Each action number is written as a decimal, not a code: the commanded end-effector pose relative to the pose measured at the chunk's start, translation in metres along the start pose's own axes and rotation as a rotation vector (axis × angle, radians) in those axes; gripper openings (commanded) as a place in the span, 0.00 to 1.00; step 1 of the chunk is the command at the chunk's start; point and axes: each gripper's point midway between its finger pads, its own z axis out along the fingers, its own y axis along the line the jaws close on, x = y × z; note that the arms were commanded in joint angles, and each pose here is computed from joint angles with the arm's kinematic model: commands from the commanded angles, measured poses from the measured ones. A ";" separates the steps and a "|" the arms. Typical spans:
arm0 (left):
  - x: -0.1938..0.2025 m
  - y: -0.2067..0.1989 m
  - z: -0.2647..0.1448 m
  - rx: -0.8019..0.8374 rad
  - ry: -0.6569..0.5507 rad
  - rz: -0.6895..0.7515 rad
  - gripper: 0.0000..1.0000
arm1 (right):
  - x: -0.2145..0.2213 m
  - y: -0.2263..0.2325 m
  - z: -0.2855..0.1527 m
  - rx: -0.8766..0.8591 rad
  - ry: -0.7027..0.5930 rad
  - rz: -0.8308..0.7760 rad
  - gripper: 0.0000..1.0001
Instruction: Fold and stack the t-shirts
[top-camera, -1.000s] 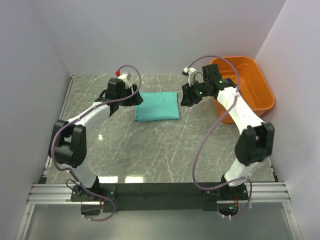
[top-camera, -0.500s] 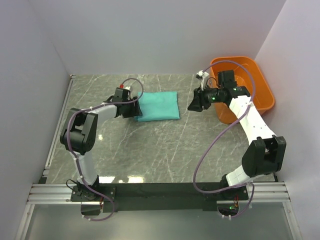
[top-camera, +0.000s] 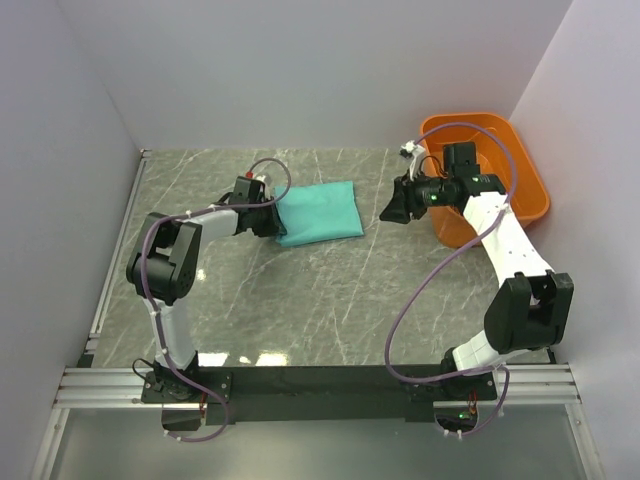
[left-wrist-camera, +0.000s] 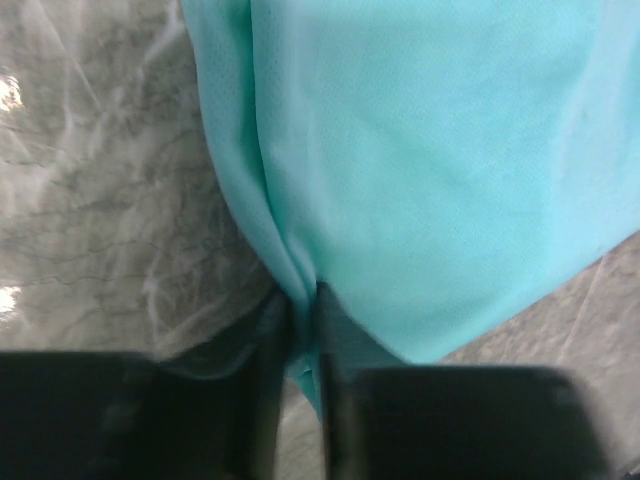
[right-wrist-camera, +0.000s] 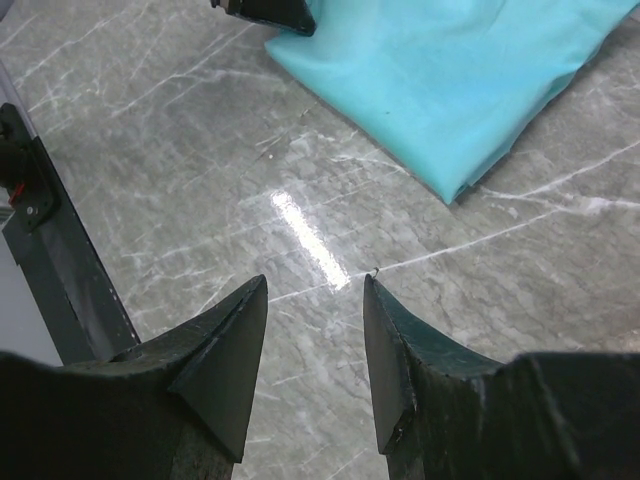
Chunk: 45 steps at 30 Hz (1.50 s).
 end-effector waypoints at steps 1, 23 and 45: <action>0.002 -0.012 0.001 0.050 0.013 -0.006 0.15 | -0.008 0.003 -0.006 -0.016 -0.041 -0.015 0.50; -0.078 0.211 -0.113 -0.357 -0.169 -0.194 0.01 | 0.000 -0.001 -0.012 -0.034 -0.047 0.000 0.50; -0.197 0.284 -0.200 -0.668 -0.397 -0.186 0.63 | 0.004 -0.014 -0.017 0.048 -0.025 -0.031 0.50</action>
